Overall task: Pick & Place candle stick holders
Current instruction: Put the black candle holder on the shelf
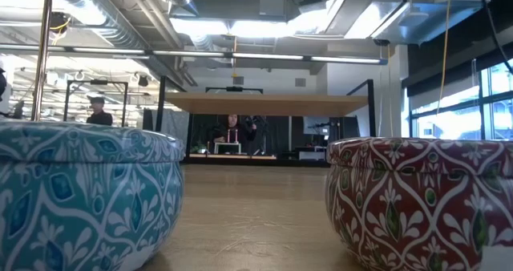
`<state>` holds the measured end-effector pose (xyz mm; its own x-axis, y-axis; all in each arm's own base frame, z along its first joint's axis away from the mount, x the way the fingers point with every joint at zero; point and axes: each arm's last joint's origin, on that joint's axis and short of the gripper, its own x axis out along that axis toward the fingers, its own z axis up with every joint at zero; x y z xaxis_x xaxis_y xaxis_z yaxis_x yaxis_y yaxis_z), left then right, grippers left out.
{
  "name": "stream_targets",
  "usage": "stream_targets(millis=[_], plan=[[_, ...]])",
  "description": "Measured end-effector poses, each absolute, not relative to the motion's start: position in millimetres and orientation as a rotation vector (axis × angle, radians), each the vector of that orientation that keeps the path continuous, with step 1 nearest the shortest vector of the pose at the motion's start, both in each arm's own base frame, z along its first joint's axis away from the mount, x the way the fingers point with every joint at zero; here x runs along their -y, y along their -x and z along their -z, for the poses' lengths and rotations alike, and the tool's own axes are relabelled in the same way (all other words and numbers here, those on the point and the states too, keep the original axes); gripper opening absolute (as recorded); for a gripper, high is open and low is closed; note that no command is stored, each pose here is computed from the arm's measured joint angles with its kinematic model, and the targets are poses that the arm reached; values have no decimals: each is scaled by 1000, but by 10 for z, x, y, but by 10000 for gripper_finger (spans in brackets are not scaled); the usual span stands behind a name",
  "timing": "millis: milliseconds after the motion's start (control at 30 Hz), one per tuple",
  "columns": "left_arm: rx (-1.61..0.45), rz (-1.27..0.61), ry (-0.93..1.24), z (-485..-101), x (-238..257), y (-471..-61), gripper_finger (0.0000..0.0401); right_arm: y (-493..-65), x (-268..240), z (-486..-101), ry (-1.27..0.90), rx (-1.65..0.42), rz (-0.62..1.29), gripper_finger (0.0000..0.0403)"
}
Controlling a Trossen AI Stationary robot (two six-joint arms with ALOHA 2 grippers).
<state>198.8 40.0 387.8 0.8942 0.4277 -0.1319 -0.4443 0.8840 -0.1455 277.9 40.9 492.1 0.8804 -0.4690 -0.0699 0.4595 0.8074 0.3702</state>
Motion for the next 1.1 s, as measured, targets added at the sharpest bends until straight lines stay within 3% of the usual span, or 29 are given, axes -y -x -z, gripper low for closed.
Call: stream_targets(millis=[167, 433, 633, 800, 967, 1100], plan=[[173, -388, 312, -3805, -561, -1973, 2, -2786, -486, -4896, -387, -33, 354, 211], [443, -292, 447, -3199, -878, -1868, 2, -2721, -677, -4752, -356, -191, 290, 211], [386, -309, 259, -3020, -1098, -1931, 2, -2651, -736, -4607, -333, -341, 293, 211], [375, -411, 267, -2966, -1313, -2192, 2, -2612, -738, -4520, -302, -447, 267, 211], [426, -621, 457, -2923, -1406, -2585, 2, -2555, -715, -4463, -256, -516, 299, 211], [363, -641, 393, -2952, -1332, -3014, 2, -2439, -721, -4441, -206, -560, 341, 211]])
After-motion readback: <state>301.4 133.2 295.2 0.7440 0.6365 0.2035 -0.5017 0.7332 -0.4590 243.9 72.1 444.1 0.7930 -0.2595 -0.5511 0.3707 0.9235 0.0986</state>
